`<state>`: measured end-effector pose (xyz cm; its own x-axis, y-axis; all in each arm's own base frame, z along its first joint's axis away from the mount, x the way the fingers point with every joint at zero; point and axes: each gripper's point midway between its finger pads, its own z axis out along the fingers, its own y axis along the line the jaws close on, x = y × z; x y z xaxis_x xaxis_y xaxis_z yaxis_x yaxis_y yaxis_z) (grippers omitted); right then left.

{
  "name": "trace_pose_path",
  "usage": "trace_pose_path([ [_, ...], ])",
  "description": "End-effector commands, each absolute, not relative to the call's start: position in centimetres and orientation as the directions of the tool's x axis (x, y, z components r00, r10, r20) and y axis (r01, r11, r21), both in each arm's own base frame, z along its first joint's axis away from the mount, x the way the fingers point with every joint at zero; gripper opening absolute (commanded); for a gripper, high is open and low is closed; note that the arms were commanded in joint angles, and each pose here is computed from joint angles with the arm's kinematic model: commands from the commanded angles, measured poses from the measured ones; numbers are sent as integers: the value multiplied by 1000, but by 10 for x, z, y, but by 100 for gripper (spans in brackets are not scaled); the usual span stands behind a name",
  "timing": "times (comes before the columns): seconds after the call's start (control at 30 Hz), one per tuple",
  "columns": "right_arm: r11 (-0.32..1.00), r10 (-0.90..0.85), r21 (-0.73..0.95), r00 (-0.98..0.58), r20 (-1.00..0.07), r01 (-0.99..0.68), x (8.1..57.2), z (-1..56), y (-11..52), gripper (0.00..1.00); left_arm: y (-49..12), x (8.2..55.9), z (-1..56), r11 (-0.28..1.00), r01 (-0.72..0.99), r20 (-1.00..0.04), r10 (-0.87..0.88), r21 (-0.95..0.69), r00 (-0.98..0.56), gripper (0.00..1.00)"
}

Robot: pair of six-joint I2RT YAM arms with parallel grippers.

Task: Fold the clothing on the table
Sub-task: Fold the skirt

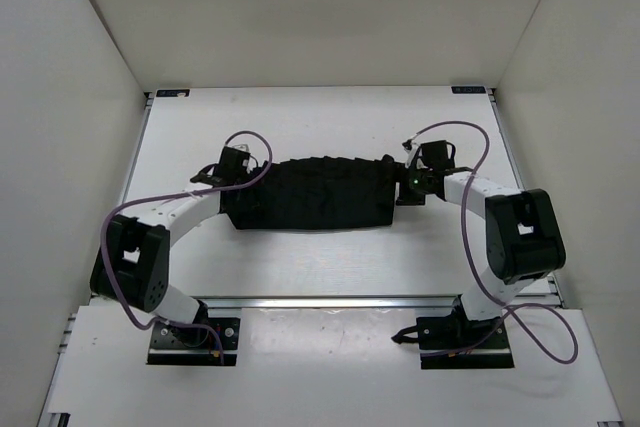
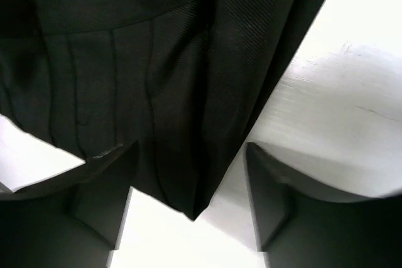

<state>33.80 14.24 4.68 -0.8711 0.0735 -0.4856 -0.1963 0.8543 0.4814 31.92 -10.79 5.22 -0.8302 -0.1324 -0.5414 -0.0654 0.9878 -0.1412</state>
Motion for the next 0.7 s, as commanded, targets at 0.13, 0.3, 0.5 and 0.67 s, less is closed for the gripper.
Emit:
trace_pose_path([
  [0.13, 871, 29, 437, -864, -502, -225, 360, 38, 148, 50, -92, 323, 36, 995, -98, -510, -101, -33, -854, 69],
  [0.3, 883, 13, 423, -888, -460, -206, 360, 26, 148, 19, -93, 322, 23, 995, -95, -461, -92, -16, -883, 36],
  [0.5, 884, 38, 429, -886, -461, -185, 366, 29, 150, 0, -100, 317, 7, 997, -76, -403, -83, -32, -911, 13],
  [0.67, 893, 61, 407, -845, -531, -191, 381, 62, 137, 0, -120, 316, -2, 997, -24, -372, -52, -79, -927, 6],
])
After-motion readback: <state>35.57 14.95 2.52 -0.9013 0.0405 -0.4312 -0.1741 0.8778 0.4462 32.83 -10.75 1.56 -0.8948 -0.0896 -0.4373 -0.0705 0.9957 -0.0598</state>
